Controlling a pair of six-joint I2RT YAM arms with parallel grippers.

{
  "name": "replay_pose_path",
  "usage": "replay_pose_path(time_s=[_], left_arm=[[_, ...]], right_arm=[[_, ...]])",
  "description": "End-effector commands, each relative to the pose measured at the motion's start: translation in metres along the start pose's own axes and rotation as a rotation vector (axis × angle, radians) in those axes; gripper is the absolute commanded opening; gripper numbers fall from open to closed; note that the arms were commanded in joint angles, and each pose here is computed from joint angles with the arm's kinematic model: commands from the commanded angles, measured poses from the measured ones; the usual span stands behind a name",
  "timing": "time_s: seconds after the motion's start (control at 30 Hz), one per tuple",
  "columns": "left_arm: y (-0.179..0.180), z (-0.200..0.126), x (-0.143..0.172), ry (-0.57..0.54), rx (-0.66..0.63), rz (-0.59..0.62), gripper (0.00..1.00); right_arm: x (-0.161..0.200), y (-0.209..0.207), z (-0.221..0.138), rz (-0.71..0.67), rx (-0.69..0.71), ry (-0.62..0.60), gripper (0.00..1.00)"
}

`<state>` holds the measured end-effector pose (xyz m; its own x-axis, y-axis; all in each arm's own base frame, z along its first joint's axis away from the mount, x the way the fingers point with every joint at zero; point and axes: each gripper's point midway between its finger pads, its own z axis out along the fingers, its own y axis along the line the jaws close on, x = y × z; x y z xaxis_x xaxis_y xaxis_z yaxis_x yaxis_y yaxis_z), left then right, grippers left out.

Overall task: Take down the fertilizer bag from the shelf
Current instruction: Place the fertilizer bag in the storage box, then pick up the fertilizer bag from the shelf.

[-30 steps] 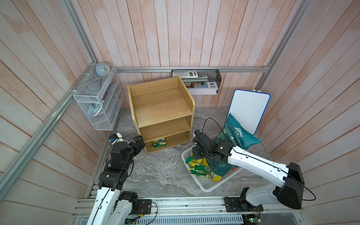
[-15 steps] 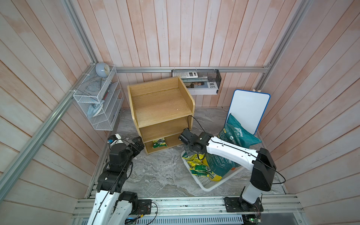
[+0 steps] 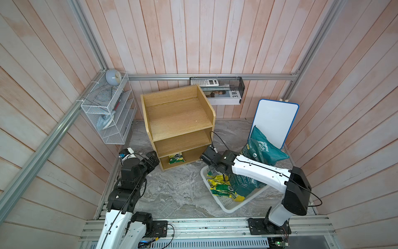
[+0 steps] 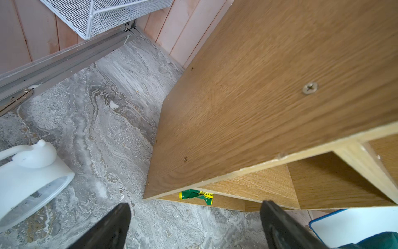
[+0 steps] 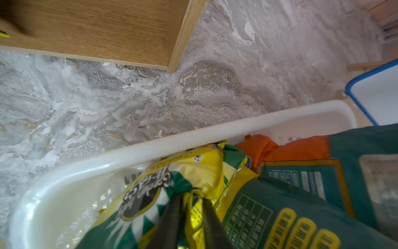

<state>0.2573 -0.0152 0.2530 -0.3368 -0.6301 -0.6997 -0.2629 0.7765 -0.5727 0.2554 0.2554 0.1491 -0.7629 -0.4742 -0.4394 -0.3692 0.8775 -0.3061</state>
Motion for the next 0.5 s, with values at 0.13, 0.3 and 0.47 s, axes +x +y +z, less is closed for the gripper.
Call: replay_pose_path(time_s=[0.13,0.3,0.47], left_arm=[[0.007,-0.004,-0.003,-0.009,-0.037,0.035,1.0],[0.018,0.009,0.007,0.063,-0.057,-0.042,1.0],[0.04,0.004,-0.016,0.007,-0.132,-0.101,1.0]], right_arm=[[-0.029,0.048,-0.056,-0.387,-0.029,-0.222,0.54],[-0.037,0.1,-0.043,-0.677,-0.017,-0.329,0.55],[-0.055,0.148,-0.027,-0.891,-0.057,-0.461,0.61]])
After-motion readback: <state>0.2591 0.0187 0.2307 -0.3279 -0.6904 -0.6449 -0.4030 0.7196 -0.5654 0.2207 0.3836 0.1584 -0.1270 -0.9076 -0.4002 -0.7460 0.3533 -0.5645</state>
